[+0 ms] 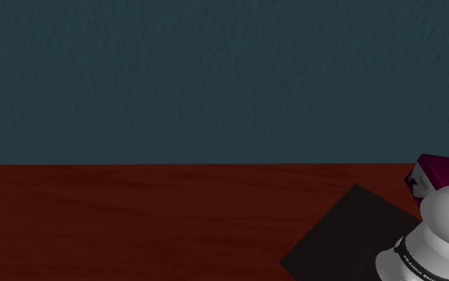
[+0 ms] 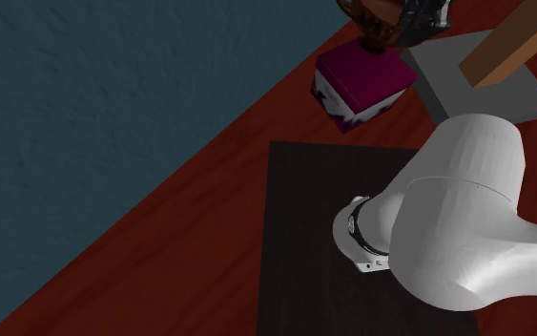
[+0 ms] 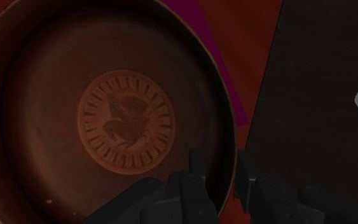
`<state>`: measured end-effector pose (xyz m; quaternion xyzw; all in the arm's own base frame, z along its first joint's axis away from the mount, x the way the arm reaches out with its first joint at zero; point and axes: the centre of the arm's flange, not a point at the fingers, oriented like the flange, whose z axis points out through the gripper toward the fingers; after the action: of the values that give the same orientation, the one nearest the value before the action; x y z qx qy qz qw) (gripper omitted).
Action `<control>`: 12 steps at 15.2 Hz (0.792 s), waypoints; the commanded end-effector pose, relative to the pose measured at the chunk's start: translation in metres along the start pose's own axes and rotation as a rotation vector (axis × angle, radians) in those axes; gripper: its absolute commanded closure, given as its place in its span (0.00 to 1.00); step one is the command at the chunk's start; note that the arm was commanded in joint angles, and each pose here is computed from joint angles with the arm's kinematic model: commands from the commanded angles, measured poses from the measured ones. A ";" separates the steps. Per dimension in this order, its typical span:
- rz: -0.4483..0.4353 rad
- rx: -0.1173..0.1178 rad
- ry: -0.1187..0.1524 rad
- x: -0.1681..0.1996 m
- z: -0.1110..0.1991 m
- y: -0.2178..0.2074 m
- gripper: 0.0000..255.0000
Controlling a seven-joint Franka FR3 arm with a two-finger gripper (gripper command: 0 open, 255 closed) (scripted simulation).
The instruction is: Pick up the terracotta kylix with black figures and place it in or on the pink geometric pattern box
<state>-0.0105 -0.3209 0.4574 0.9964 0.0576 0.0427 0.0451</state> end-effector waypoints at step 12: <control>0.000 -0.002 0.000 -0.005 0.067 -0.007 1.00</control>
<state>-0.0098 -0.3202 0.3959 0.9964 0.0578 0.0434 0.0452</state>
